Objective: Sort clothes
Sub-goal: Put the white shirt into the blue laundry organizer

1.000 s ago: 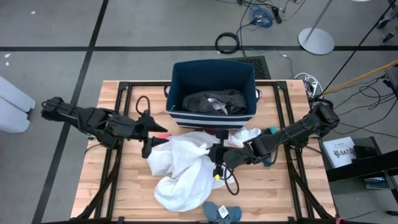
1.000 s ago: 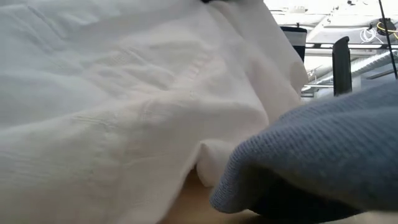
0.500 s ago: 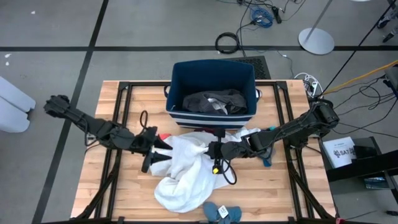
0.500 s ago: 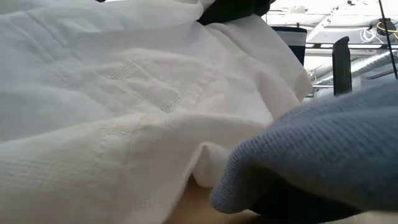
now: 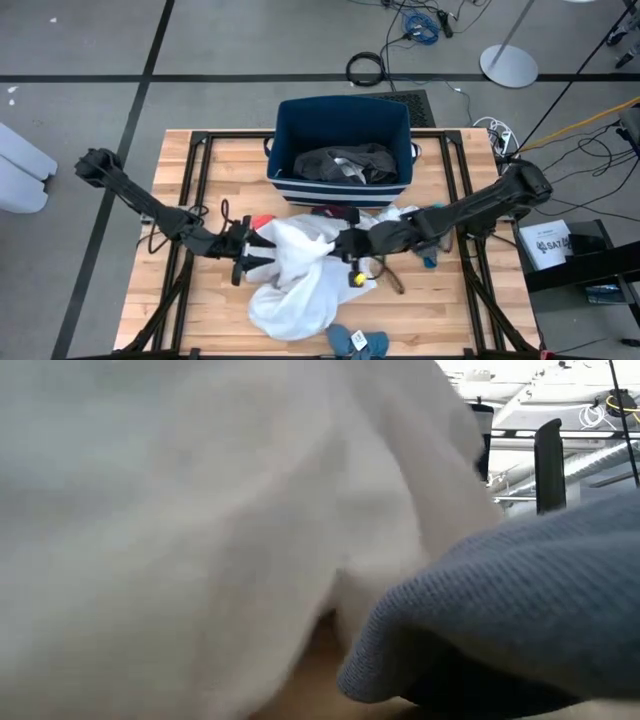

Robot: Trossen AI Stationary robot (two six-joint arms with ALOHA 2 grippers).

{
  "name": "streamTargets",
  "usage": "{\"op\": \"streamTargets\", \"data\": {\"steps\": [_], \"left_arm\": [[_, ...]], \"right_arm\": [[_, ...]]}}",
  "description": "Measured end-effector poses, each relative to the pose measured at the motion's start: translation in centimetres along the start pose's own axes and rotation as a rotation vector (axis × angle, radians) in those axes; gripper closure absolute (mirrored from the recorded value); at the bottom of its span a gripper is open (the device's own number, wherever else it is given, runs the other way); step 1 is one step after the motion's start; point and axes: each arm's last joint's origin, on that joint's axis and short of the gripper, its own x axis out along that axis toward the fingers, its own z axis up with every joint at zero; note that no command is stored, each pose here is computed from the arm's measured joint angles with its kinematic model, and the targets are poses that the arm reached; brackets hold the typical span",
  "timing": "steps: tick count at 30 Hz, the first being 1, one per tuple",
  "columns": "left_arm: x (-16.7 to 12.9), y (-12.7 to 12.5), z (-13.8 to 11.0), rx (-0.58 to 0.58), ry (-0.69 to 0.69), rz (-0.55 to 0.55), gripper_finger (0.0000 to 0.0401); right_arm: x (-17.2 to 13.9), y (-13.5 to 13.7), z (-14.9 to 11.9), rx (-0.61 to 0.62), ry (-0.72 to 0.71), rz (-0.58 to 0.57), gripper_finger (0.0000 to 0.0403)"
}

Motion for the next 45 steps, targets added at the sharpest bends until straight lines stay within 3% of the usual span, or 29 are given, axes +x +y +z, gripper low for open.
{"op": "streamTargets", "data": {"steps": [8, 14, 21, 27, 33, 38, 45], "left_arm": [[-0.1, 1.0, -0.9, 0.047, -0.054, 0.087, 0.0186], [0.1, 1.8, -0.7, 0.139, -0.052, 0.131, 0.0186], [0.3, 2.2, -0.6, 0.125, -0.041, 0.135, 0.0186], [0.3, 2.2, -0.6, 0.119, -0.039, 0.132, 0.0186], [0.3, 2.3, -0.6, 0.123, -0.041, 0.138, 0.0186], [0.5, 2.8, -0.3, 0.115, -0.052, 0.161, 0.0186], [0.6, 2.8, -0.3, 0.106, -0.034, 0.113, 0.0186]], "right_arm": [[-7.4, -0.8, 9.9, -0.105, -0.349, -0.002, 0.0403], [-12.5, -3.0, 16.2, -0.208, -0.609, -0.182, 0.0403], [-17.2, -7.6, 21.3, -0.257, -0.776, -0.408, 0.0403], [-18.3, -12.3, 22.2, -0.244, -0.791, -0.584, 0.0403], [-17.7, -17.7, 21.8, -0.207, -0.82, -0.6, 0.0403], [-14.1, -22.6, 20.6, -0.127, -0.799, -0.668, 0.0403], [-7.0, -28.1, 16.7, 0.052, -0.638, -0.675, 0.0403]]}}
